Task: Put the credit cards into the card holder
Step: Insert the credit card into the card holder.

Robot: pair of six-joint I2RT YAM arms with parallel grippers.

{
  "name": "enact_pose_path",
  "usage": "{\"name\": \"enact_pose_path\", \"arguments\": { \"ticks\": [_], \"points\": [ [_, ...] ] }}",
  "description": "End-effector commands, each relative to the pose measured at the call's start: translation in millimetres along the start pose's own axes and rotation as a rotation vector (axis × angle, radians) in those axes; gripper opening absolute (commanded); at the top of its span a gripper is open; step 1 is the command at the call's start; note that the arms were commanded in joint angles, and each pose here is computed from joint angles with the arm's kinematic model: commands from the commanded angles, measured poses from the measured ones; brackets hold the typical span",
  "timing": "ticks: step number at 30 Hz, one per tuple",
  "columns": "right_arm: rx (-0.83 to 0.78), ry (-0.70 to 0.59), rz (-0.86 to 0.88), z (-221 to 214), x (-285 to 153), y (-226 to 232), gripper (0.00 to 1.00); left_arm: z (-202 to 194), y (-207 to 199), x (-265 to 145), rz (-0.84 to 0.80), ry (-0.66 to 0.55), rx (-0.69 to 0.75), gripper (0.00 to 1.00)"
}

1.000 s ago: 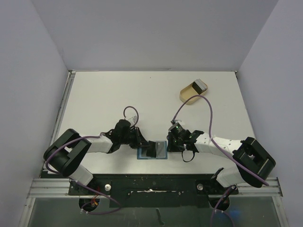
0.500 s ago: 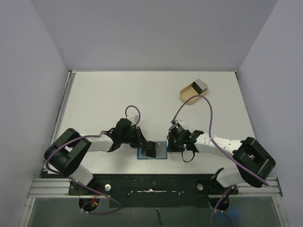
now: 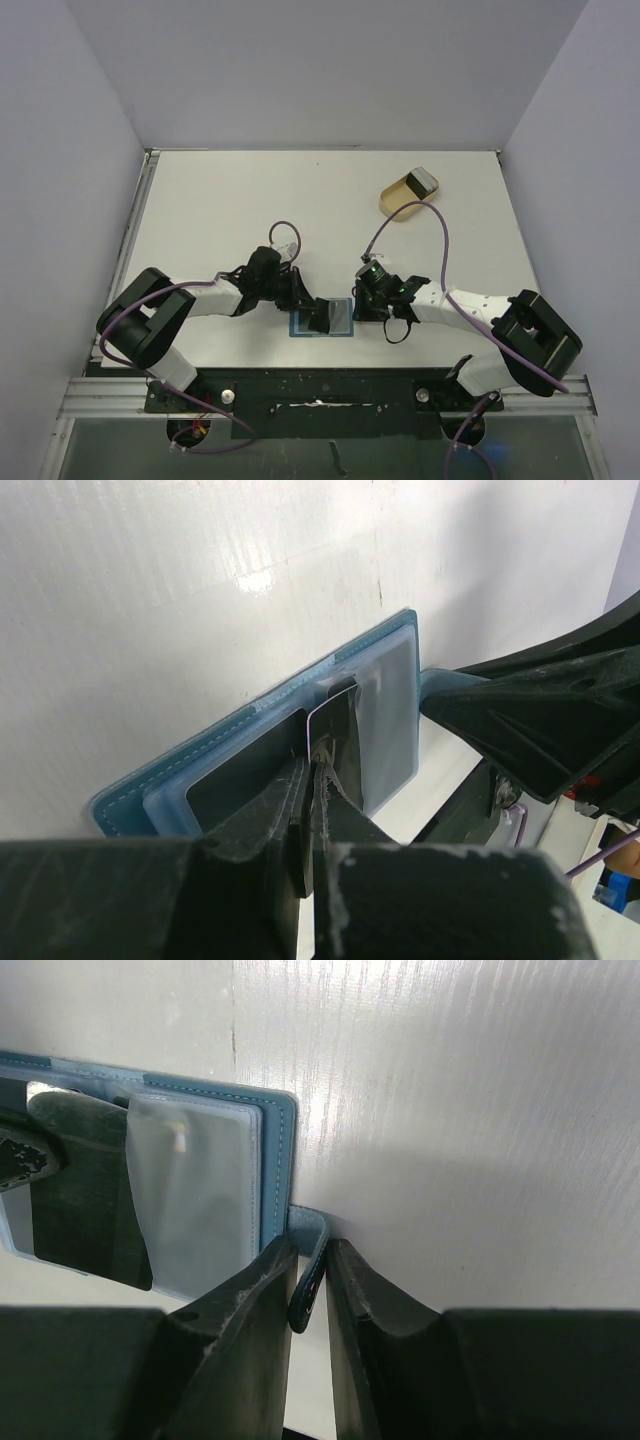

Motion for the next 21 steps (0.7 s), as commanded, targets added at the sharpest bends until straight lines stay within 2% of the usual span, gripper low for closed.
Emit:
{"name": "enact_pose_path", "arguments": {
  "ticks": [1,14,21],
  "points": [
    [0.000,-0.020,0.006,3.4,-2.9,5.2,0.20,-18.9,17.6,-0.2,0.065,0.081,0.000,0.00],
    [0.004,-0.017,-0.009,0.4,-2.8,-0.2,0.20,-22.8,18.2,-6.8,0.064,0.084,-0.001,0.00],
    [0.007,-0.019,0.001,1.2,-3.4,2.6,0.20,-16.5,17.7,-7.8,0.066,0.035,-0.026,0.00]
  ]
}}
Point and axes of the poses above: each gripper's point midway between its finger pads, its own x axis out along the fingers, its own y axis along the line the jaws close on, z = x × y, the point moved 2 cm from there along -x, back along the fingers, and after that the axes turned 12 degrees about x, right-handed, at the moved point
